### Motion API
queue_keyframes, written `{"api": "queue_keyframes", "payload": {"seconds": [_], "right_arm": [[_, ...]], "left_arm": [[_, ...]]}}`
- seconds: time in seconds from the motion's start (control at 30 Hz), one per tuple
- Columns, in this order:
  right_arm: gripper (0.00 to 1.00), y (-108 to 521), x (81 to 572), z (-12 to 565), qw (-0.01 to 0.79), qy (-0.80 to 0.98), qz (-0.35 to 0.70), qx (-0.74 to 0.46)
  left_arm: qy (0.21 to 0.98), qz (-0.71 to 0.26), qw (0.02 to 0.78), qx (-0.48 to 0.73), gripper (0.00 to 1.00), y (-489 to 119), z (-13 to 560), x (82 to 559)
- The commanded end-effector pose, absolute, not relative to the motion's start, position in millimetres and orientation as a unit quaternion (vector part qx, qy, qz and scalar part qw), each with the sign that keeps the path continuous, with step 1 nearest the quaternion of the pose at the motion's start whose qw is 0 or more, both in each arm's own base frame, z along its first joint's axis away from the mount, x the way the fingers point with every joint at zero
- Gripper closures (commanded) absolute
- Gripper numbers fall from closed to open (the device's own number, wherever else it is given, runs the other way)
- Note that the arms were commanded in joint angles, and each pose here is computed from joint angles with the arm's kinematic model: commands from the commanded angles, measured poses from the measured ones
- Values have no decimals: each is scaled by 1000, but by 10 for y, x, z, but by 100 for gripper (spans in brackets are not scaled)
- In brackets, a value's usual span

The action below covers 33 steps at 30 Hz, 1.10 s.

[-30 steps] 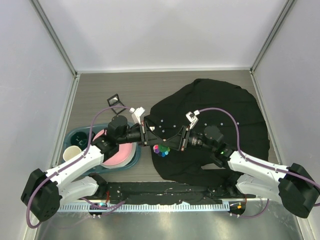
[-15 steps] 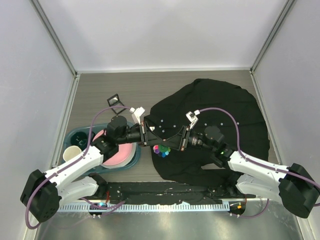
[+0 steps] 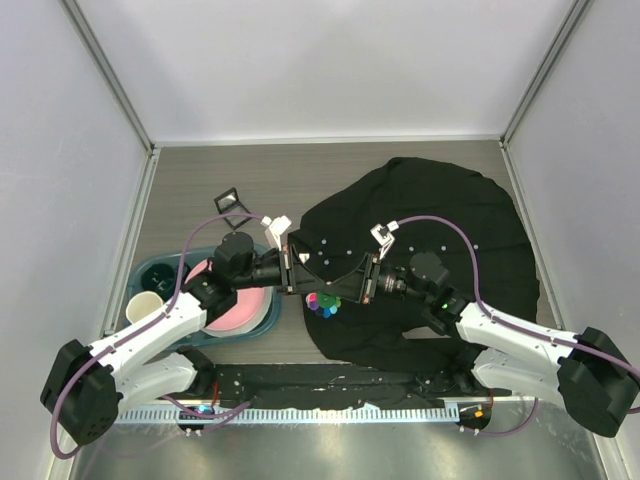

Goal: Remove the brooch from the garment

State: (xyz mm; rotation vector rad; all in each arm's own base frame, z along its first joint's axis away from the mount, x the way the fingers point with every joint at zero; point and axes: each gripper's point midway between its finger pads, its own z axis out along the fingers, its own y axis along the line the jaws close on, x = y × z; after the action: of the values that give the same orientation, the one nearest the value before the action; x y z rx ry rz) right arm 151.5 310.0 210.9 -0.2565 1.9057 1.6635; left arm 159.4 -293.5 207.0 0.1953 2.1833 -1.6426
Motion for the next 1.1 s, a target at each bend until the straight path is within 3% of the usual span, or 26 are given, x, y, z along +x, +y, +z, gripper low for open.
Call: {"api": "queue_keyframes", "payload": {"seconds": [0.0, 0.23, 1.07], "right_arm": [[90, 3156, 1336, 2547, 307, 652, 678, -144], [96, 3169, 1411, 2365, 315, 680, 643, -155], [99, 3221, 1306, 2172, 310, 673, 627, -240]], "left_arm": [[770, -594, 219, 80, 100, -2977, 2126, 1611], [765, -599, 221, 79, 100, -2979, 2193, 1608], [763, -605, 211, 86, 100, -3012, 2192, 1594]]}}
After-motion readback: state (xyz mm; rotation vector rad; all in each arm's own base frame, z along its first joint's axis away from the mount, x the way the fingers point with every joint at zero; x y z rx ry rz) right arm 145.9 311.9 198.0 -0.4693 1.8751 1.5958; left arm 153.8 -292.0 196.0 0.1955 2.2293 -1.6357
